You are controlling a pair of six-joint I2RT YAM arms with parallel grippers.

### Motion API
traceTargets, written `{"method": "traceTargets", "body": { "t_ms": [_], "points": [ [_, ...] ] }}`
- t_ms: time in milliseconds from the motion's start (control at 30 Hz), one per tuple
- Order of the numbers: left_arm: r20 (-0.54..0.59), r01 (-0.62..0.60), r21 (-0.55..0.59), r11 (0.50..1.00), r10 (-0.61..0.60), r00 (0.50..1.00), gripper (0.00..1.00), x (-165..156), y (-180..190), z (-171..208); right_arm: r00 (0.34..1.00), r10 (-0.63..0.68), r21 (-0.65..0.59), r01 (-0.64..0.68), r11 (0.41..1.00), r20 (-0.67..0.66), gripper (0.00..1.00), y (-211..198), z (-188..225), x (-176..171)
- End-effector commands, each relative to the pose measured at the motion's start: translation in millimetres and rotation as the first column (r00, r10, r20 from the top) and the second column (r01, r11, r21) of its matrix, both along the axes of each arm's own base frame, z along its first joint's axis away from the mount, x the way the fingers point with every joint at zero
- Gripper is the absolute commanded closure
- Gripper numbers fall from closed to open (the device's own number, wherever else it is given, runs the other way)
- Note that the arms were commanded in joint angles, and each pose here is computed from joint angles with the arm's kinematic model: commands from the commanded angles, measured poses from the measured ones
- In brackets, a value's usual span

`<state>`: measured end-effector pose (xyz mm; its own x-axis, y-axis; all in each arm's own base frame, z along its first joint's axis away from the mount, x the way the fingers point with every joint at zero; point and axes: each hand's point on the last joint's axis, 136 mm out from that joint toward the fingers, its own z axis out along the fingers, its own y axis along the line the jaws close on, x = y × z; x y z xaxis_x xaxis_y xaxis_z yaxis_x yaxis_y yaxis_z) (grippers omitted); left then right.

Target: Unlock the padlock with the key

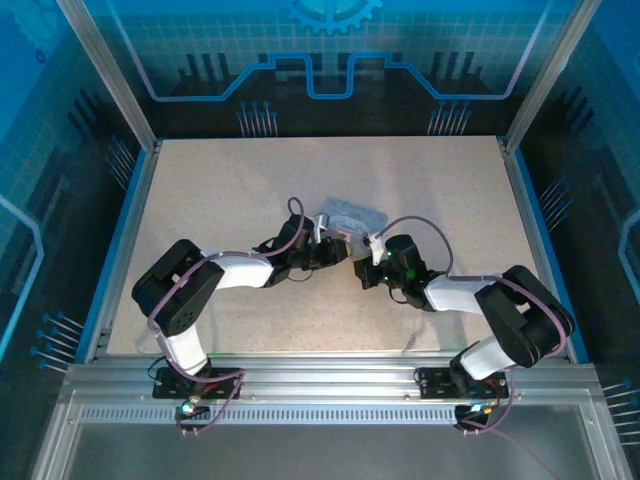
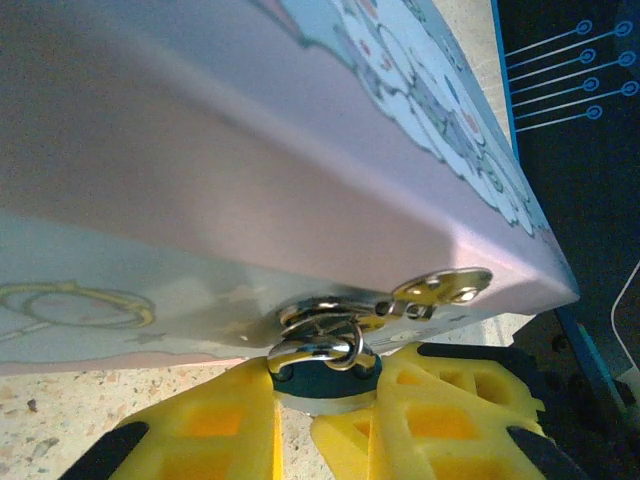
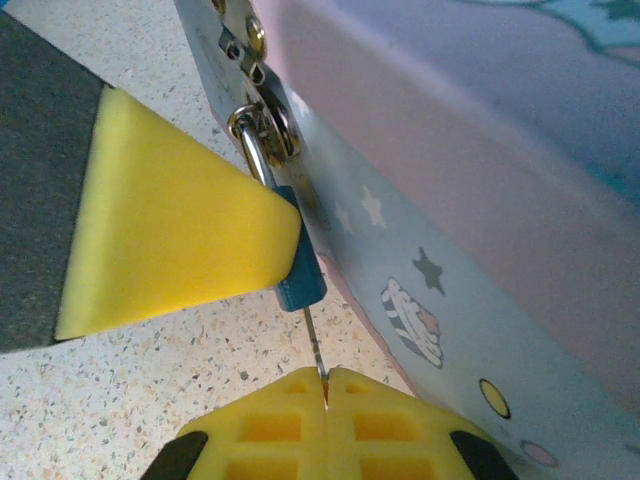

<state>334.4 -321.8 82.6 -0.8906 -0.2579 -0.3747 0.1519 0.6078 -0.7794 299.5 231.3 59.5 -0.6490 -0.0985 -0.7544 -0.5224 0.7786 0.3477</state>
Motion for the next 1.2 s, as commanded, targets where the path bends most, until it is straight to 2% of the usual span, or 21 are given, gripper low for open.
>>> {"method": "traceTargets", "body": {
  "t_ms": [0, 500, 967, 1167],
  "points": [
    [0.027, 0.053, -0.066, 0.996, -0.051, 0.998, 0.77, -4.8, -14.6, 27.2, 0.993, 0.0, 0.093, -0.011, 0.996, 0.12, 1.0, 9.1, 32.1, 18.8],
    [0.016, 0.056, -0.066, 0.996, -0.055, 0.998, 0.77, -6.0, -19.0, 22.7, 0.99, -0.009, 0.162, -0.014, 0.987, 0.14, 1.0, 11.8, 45.9, 26.4],
    [-0.045, 0.038, -0.05, 0.998, -0.04, 0.998, 0.76, -3.1, -22.0, -10.5, 0.997, -0.078, 0.088, 0.079, 0.993, -0.022, 1.0, -3.0, -6.9, 5.0],
    [-0.051, 0.023, -0.036, 0.999, -0.025, 0.998, 0.68, -4.1, -18.1, -18.1, 0.992, -0.087, 0.055, 0.092, 0.994, -0.093, 1.0, -6.3, -27.2, -2.4]
  ]
}}
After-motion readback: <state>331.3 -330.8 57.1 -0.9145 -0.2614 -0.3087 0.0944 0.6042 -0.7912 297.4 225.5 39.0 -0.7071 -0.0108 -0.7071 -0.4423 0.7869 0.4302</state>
